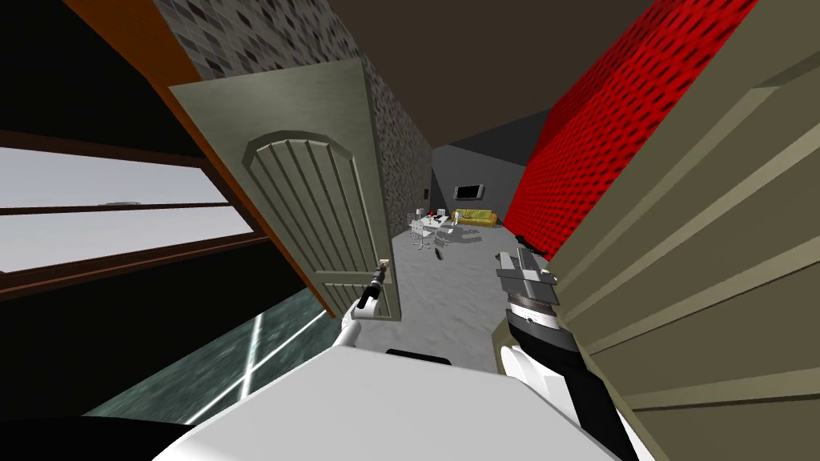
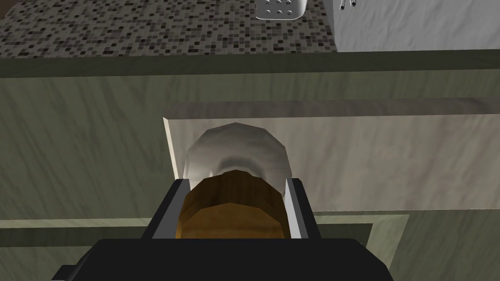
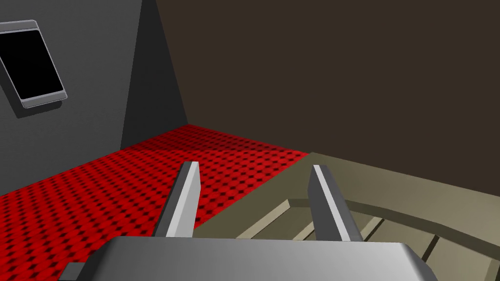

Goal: Push the door open

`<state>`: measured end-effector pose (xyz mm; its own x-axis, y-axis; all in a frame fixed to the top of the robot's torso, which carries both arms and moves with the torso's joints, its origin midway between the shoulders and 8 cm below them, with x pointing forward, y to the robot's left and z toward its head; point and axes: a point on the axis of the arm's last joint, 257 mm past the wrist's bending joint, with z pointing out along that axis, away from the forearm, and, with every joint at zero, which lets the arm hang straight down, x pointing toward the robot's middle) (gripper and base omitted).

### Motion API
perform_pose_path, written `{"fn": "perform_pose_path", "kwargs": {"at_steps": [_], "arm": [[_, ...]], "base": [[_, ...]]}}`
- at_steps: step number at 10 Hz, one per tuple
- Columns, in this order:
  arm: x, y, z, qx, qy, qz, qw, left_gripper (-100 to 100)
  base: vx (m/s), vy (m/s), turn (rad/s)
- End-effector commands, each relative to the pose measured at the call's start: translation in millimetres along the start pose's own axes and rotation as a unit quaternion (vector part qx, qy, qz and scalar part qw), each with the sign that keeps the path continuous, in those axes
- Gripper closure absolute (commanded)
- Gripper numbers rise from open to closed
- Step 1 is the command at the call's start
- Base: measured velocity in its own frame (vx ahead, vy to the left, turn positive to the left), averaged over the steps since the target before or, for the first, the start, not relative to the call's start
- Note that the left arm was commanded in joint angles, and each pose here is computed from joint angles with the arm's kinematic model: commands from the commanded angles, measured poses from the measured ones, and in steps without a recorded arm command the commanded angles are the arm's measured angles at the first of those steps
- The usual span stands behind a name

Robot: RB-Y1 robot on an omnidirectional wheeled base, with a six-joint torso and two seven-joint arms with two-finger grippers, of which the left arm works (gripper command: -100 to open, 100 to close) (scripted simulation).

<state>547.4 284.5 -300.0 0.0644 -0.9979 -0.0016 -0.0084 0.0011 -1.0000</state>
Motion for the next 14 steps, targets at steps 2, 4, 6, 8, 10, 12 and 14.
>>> {"fn": "perform_pose_path", "kwargs": {"at_steps": [2, 4, 6, 8, 10, 12, 14], "arm": [[-9.3, -1.8, 0.4, 0.002, -0.009, 0.0, 1.0, 100], [-17.6, -2.2, 0.0, 0.002, -0.017, 0.001, 0.9999, 100], [-31.0, -2.7, -0.9, 0.003, -0.03, 0.001, 0.9996, 100], [-41.7, -3.1, -1.9, 0.003, -0.04, 0.001, 0.9992, 100], [-55.2, -3.4, -3.5, 0.004, -0.054, 0.0, 0.9985, 100], [-66.0, -3.6, -5.2, 0.004, -0.065, 0.0, 0.9979, 100], [-73.1, -3.6, -6.4, 0.004, -0.073, -0.001, 0.9973, 100]], "base": [[0.099, -0.048, 0.039], [0.156, -0.059, 0.047], [0.194, -0.093, 0.064], [0.177, -0.114, 0.075], [0.172, -0.09, 0.06], [0.192, -0.088, 0.075], [0.173, -0.05, 0.039]]}}
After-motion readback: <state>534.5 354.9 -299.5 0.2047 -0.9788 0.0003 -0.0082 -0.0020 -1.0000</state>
